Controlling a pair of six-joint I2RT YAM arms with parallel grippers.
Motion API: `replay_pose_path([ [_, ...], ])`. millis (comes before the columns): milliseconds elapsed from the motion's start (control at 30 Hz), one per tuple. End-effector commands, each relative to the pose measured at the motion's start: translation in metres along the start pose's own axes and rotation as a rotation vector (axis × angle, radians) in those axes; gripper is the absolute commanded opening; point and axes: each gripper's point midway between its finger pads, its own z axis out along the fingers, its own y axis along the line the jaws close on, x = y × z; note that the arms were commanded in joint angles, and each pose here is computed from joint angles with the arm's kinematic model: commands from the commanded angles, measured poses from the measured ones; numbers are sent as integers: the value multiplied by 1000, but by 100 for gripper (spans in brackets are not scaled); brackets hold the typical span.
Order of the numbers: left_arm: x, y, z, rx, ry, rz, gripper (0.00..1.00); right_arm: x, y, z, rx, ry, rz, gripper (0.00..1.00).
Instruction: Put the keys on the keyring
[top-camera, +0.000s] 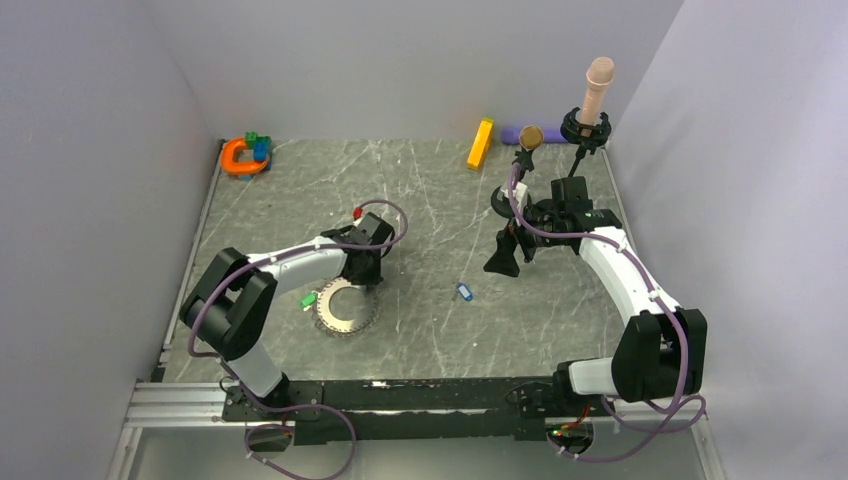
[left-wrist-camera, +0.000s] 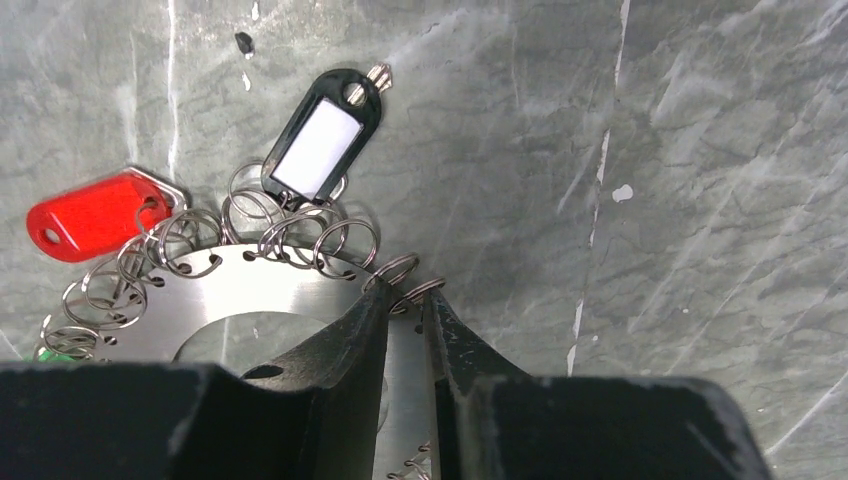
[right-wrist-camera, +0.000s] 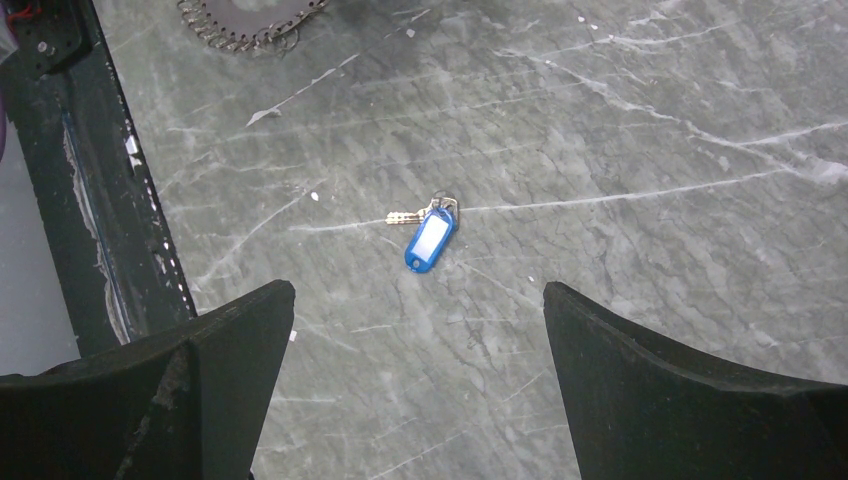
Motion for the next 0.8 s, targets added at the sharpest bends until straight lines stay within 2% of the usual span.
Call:
replay_pose_path([
  [0,-13,3,-1,-23,-22,93,24,-6,-2,0,6,-13,-40,100],
  [433,-11,-7,-1,72,-19,209,12,-5,-2,0,6,-11,-38,100],
  [533,-12,-6,-1,78,-21,217,0,-6,-2,-1,8,-12,-40,100],
  [767,-23,-11,-19,147,-112,264,0,-6,-1,0,1,-12,-41,100],
])
